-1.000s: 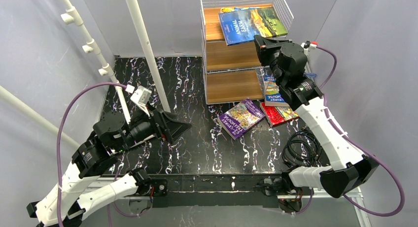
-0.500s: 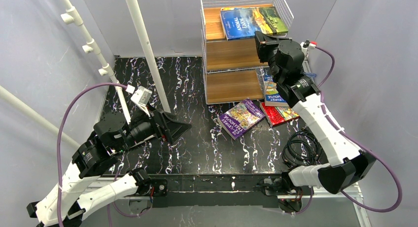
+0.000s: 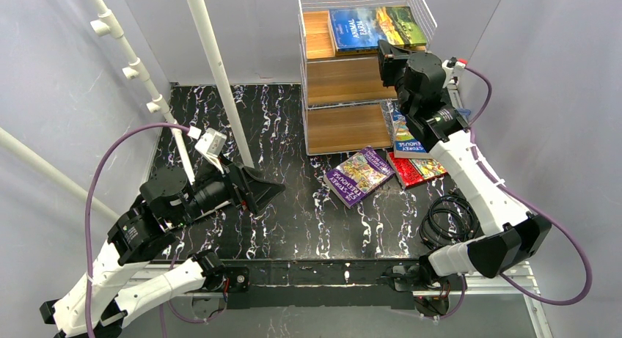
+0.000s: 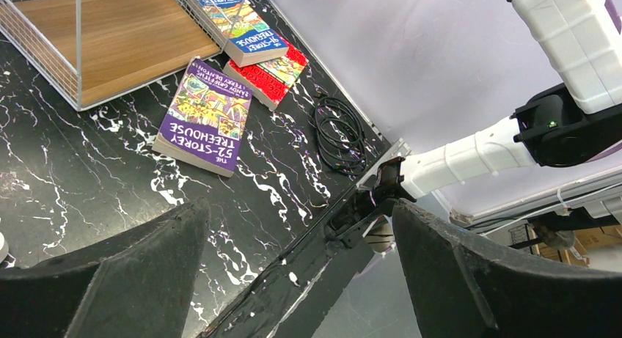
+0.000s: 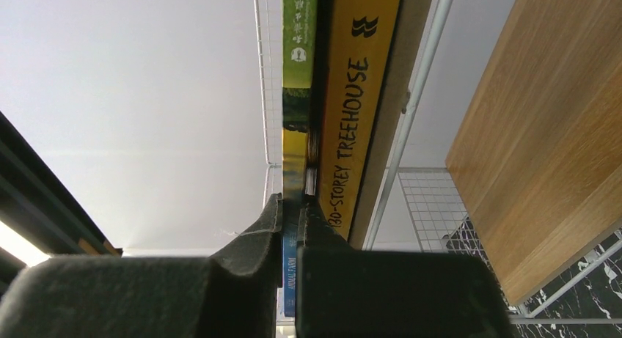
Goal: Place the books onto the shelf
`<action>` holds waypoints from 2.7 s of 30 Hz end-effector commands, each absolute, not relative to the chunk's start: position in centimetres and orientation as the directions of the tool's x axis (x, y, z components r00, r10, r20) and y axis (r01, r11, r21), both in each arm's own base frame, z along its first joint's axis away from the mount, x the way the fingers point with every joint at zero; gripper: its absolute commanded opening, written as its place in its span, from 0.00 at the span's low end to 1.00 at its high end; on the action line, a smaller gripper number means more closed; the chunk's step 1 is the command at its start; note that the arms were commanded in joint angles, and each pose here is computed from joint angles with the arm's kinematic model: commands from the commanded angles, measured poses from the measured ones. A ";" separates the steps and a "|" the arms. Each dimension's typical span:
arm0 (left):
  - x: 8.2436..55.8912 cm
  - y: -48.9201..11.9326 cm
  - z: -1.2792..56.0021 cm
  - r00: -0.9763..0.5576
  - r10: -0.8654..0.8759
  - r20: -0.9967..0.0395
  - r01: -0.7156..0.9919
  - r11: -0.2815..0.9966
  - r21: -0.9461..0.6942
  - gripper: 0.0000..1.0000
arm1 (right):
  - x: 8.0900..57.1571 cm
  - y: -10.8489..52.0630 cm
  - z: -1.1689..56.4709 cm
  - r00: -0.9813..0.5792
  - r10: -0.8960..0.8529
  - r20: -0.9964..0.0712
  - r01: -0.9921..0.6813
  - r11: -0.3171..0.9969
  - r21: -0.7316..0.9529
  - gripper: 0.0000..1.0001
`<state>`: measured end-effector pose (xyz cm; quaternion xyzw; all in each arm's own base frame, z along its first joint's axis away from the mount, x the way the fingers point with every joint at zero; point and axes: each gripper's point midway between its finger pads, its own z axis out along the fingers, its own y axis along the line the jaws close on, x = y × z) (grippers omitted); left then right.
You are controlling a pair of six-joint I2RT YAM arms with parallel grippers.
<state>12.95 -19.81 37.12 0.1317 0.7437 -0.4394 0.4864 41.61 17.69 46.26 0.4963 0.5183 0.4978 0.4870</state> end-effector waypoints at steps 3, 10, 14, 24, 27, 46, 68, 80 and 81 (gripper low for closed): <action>13.3 -19.7 37.0 -0.487 -0.228 -0.843 0.614 0.598 -0.516 0.93 | 41.6 16.7 50.3 0.006 0.997 0.073 -0.058 -0.072 0.996 0.01; 13.3 -19.7 37.0 -0.486 -0.228 -0.844 0.614 0.598 -0.516 0.93 | 41.5 17.1 49.5 -0.017 0.997 0.076 -0.049 -0.076 0.996 0.48; 13.3 -19.6 37.0 -0.485 -0.228 -0.844 0.614 0.599 -0.515 0.93 | 41.1 17.1 49.4 -0.029 0.997 0.078 -0.052 -0.079 0.995 0.66; 13.3 -19.7 36.9 -0.489 -0.229 -0.842 0.615 0.594 -0.519 0.93 | 39.2 16.6 49.0 -0.053 0.997 0.054 -0.049 -0.057 0.997 0.97; 13.2 -19.7 37.0 -0.487 -0.233 -0.842 0.617 0.591 -0.520 0.93 | 38.1 16.5 48.7 -0.069 0.997 -0.033 -0.089 0.027 0.996 0.97; 13.3 -20.9 37.0 -0.496 -0.224 -0.839 0.640 0.559 -0.528 0.92 | 34.4 17.3 50.9 -0.142 0.308 -0.941 -0.324 0.884 0.338 0.71; 13.2 -20.8 36.4 -0.508 -0.211 -0.835 0.633 0.566 -0.528 0.93 | 37.8 18.6 49.1 -0.196 0.190 -0.962 -0.310 0.919 0.245 0.58; 13.3 -20.4 36.2 -0.501 -0.211 -0.839 0.625 0.583 -0.519 0.92 | 39.2 18.8 48.8 -0.175 0.179 -0.968 -0.293 0.929 0.225 0.56; 13.3 -20.4 36.2 -0.500 -0.210 -0.840 0.624 0.585 -0.518 0.93 | 39.3 18.8 48.8 -0.173 0.180 -0.968 -0.292 0.930 0.225 0.56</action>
